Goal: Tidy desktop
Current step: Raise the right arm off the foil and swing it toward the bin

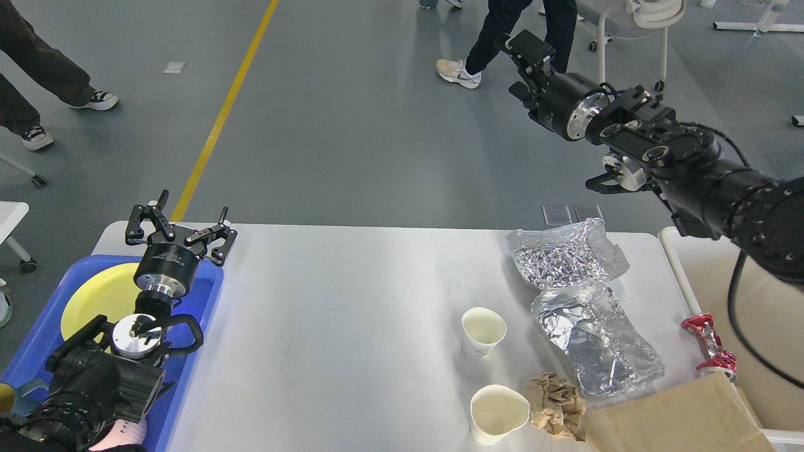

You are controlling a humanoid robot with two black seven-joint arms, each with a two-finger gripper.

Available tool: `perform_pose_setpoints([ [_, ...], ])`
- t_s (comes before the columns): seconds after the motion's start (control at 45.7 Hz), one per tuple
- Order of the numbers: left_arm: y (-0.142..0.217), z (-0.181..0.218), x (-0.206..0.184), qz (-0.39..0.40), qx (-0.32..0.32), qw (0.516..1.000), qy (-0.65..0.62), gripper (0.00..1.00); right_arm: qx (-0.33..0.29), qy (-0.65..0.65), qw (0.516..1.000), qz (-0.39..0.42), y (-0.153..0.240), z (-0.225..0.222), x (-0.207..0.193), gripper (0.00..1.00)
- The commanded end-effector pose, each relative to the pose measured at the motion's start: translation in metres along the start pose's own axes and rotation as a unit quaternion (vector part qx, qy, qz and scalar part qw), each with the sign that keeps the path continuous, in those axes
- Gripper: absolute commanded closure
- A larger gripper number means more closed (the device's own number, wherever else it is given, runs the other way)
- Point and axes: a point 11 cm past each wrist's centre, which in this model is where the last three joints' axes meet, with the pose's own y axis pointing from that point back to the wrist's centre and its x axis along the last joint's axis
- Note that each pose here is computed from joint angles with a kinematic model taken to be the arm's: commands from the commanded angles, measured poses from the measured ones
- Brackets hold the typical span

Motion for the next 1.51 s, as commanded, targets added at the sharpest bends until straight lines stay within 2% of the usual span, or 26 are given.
perform_pose_setpoints([
  [0.0,0.000,0.000,0.000,0.000,0.000,1.000,0.000,0.00,-0.048,0.074,0.994,-0.063,0.018,-0.012,0.007,0.00],
  [0.131,0.000,0.000,0.000,0.000,0.000,1.000,0.000,0.00,-0.082,0.089,0.987,-0.102,0.032,-0.010,-0.002,0.00],
  [0.241,0.000,0.000,0.000,-0.001,0.001,1.000,-0.001,0.00,-0.089,0.089,0.984,-0.123,0.043,-0.026,-0.005,0.00],
  [0.394,0.000,0.000,0.000,0.000,0.000,1.000,0.000,0.00,-0.104,0.098,0.982,-0.126,0.062,-0.040,0.011,0.00],
  [0.591,0.000,0.000,0.000,0.000,0.000,1.000,0.000,0.00,-0.157,0.026,0.955,-0.250,0.090,-0.033,-0.016,0.00],
  [0.744,0.000,0.000,0.000,0.000,0.000,1.000,0.000,0.00,-0.219,-0.021,0.906,-0.362,0.142,-0.023,-0.042,0.00],
  [0.853,0.000,0.000,0.000,-0.001,0.000,1.000,0.000,0.00,-0.250,-0.016,0.877,-0.411,0.176,-0.017,-0.058,0.00],
  [1.007,0.000,0.000,0.000,-0.001,0.000,1.000,0.000,0.00,-0.306,-0.037,0.856,-0.415,0.211,0.005,-0.061,0.00],
  [1.247,0.000,0.000,-0.001,-0.002,0.001,1.000,0.000,0.00,-0.345,-0.020,0.862,-0.371,0.228,0.030,-0.039,0.00],
  [1.488,0.000,0.000,0.000,-0.002,0.000,1.000,0.000,0.00,-0.411,-0.001,0.837,-0.361,0.249,0.049,-0.027,0.00],
])
